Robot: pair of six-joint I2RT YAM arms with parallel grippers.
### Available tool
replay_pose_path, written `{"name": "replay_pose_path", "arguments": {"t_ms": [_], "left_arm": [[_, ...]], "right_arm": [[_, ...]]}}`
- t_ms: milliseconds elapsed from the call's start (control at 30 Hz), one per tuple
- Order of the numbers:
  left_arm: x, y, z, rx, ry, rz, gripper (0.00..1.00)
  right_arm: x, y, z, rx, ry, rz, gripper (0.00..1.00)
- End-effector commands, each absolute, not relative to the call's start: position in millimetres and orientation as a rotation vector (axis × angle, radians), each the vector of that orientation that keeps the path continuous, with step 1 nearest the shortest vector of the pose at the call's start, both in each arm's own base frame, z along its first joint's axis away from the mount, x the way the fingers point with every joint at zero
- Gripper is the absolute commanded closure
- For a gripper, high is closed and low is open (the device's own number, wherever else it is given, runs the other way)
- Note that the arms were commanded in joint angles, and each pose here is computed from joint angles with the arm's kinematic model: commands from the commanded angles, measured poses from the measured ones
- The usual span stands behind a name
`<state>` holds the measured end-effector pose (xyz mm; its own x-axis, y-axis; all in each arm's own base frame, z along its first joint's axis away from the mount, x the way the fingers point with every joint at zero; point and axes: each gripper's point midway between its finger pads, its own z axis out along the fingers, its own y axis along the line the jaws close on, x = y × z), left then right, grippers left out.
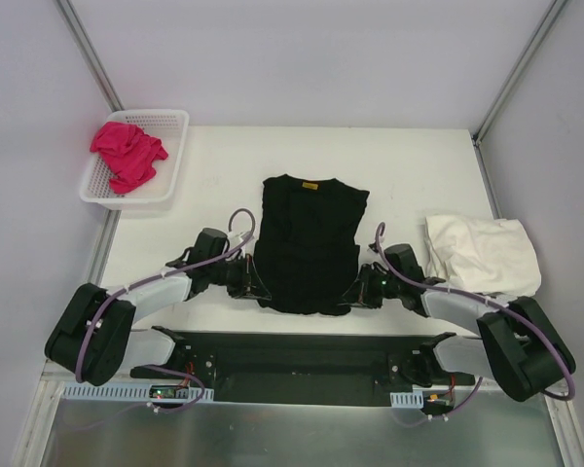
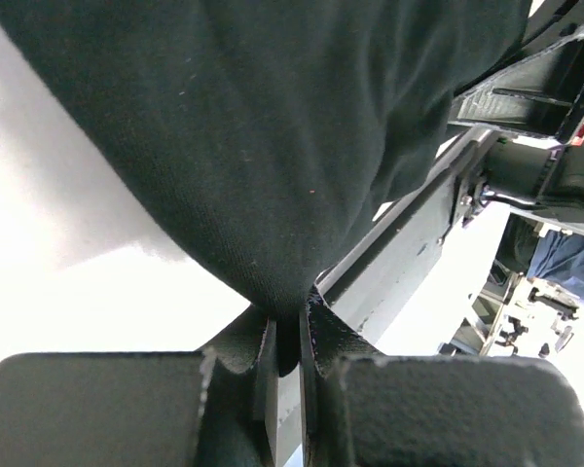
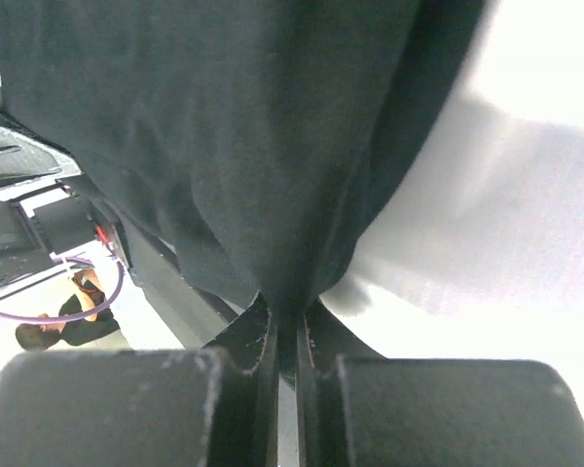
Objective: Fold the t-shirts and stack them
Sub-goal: Grab one side of the 2/3 rectangular tshirt with both arms, then fold the long partially folded tshirt into a neat square
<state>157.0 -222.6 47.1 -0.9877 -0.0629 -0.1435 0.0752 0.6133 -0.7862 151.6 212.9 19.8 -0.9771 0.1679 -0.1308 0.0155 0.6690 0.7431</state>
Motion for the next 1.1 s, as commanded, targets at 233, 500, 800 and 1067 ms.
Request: {"name": "replay_pose_path", "arguments": {"t_ms": [233,500,800,1067], "left_arm": [[181,-237,120,0.235,2.477,-1.339,1.00],[210,-238,159,0.311,2.365,-1.245,1.00],[248,-233,188,0.312,2.276,-1.160,1.00],[277,-226,191,0.283,2.269,-1.118,1.00]], "right_arm": [[193,228,98,-0.047,2.434,1.239,0.99],[222,230,126,-0.068,2.340,1.205,0.99],[260,217,153,-0.049,2.270,1.158,0.99],[295,211,166,-0.022,2.244,1.117,0.99]]}}
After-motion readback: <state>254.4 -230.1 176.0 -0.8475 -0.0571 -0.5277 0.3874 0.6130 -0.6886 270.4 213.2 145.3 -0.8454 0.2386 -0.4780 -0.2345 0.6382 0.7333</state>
